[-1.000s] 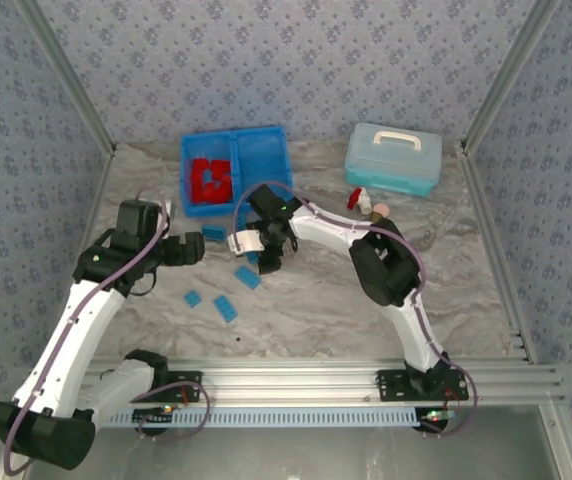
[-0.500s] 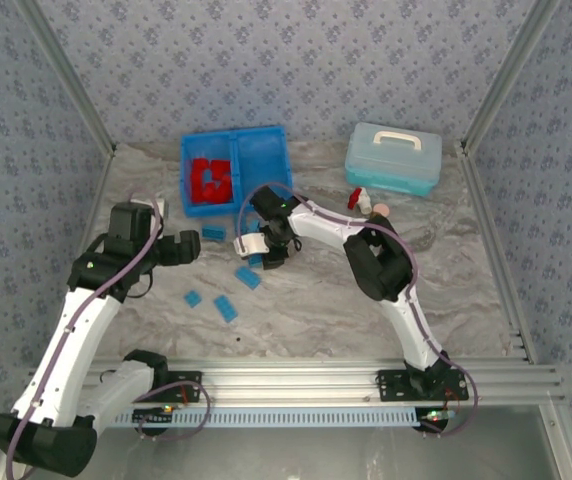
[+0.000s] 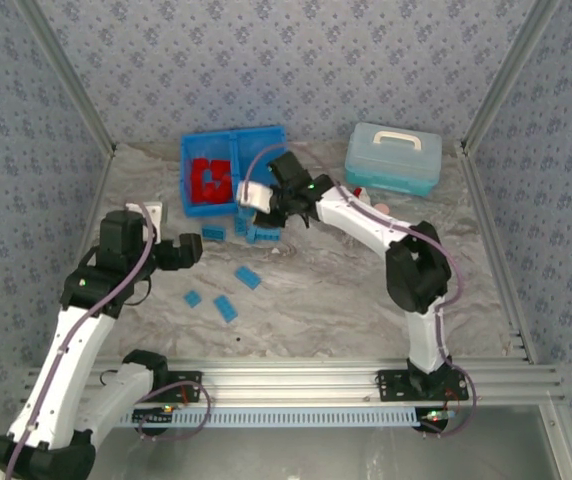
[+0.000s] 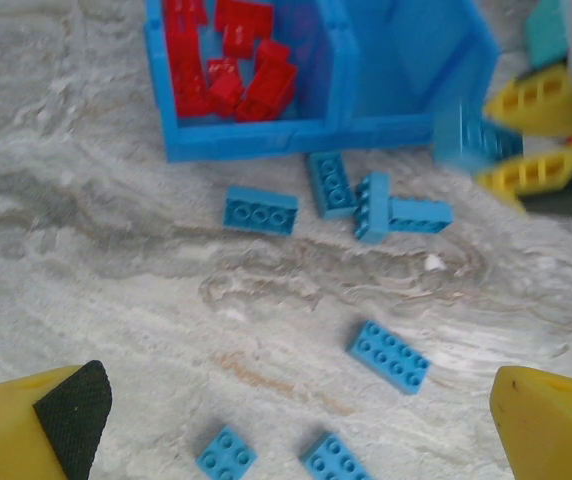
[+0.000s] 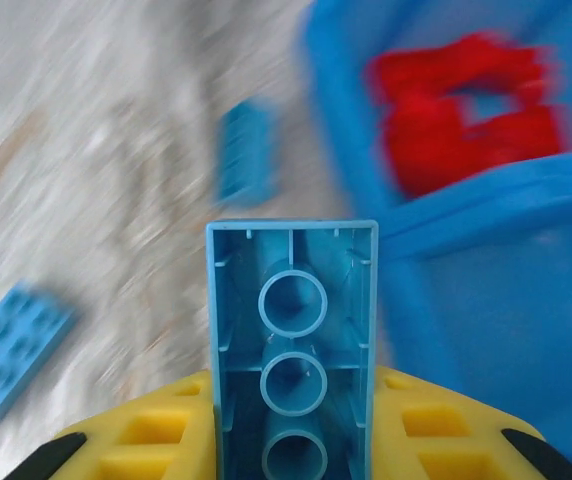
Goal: Sort the legos into containers by color
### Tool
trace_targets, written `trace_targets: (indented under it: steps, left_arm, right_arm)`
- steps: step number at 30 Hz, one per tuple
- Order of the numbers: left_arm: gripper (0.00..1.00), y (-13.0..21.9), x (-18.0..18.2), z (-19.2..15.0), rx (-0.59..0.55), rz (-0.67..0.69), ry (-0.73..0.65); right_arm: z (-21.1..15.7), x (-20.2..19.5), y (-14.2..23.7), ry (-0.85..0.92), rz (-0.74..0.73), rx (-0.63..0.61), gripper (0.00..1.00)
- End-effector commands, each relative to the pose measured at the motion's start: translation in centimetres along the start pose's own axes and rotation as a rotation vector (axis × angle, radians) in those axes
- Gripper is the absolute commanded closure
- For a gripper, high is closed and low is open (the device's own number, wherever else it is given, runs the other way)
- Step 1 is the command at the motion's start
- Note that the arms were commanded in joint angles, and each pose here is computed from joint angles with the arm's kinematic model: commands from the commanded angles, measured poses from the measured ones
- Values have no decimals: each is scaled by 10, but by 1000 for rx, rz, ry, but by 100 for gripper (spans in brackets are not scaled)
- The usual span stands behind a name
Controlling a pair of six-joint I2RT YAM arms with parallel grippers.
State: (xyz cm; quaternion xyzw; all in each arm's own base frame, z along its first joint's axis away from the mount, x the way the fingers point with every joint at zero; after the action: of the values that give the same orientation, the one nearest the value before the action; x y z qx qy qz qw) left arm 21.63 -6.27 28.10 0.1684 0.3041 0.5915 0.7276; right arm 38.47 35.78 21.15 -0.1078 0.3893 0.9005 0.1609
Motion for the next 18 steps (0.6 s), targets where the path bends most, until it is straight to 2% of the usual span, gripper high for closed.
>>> trace_targets:
  steps: [1,6,9,15,18]
  left_arm:
    - [1,5,-13,8,-54,-103,-26]
    - [1,4,-18,7,-41,-133,-30]
    - [1,3,-15,6,-37,-114,-34]
    - [1,-2,-15,5,-15,-110,-28]
    - [1,-2,-15,5,-18,-108,-28]
  right_arm:
    - [12,-55,-1,-289,-244,-71,72]
    - [-14,-112,-29,-561,-387,93,73]
    - [-22,-124,-45,-603,-408,161,73]
    - [-34,-126,-72,-635,-419,150,71]
    - [-35,-119,-84,-632,-393,147,67]
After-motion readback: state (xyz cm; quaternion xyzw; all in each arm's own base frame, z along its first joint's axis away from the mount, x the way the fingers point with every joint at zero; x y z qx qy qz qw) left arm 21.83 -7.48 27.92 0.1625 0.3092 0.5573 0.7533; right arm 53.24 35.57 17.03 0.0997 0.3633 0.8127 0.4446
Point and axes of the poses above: each hand's point on the last joint's axis, 136 mm out from that joint toward the fingers, its own y axis back along the fingers, its own x axis along the line the jaws close on, z = x × y, the point moved 4 cm from there along y, back along the fingers, and after that the axes turned 2 degrees about y, right-handed, at the moved point
